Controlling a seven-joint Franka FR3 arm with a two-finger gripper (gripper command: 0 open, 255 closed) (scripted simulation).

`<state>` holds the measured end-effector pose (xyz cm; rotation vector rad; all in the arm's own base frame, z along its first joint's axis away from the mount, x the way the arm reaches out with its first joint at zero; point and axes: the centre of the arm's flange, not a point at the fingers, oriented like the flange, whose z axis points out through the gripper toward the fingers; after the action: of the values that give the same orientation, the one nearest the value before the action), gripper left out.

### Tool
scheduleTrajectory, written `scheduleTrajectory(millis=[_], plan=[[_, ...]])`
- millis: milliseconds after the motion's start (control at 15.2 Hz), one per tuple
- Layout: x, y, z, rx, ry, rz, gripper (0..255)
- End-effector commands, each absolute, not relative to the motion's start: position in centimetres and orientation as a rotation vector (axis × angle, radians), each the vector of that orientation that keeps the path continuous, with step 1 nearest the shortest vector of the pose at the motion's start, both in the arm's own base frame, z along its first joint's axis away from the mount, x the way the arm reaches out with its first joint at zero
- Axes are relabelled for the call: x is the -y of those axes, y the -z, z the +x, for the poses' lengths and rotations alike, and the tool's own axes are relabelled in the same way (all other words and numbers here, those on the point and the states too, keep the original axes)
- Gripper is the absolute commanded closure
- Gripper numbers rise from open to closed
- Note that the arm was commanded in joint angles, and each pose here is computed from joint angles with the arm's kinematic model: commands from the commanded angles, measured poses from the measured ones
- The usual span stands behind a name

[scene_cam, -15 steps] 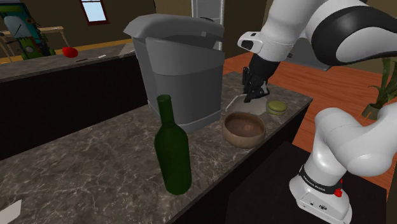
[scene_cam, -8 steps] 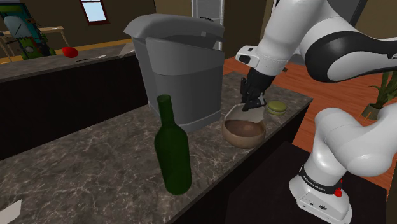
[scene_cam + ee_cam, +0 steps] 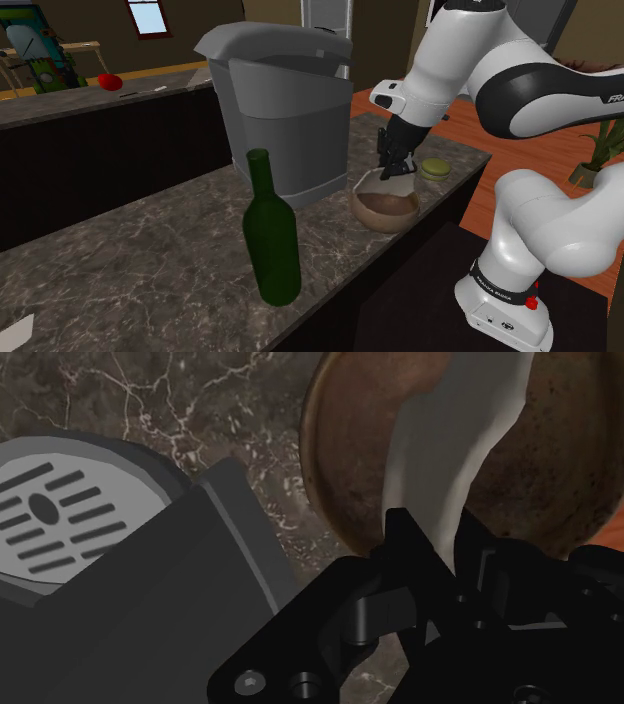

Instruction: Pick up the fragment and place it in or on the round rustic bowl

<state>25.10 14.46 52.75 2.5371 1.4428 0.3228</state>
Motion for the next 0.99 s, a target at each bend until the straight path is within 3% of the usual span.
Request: scheduleTrajectory(millis=[0, 66, 132, 462, 726, 924], plan=[[-14.5, -52.7, 25.1, -1.443, -0.323, 2.537, 255], [-14.5, -52.7, 25.1, -1.443, -0.323, 2.537, 255], [-14.5, -52.7, 25.1, -1.443, -0.323, 2.537, 0], [-14.5, -52.7, 25.1, -1.443, -0.323, 2.537, 0], [-14.8, -57.5, 23.7, -1.443, -0.323, 2.537, 0], [-14.8, -57.5, 23.7, -1.443, -0.323, 2.537, 0]])
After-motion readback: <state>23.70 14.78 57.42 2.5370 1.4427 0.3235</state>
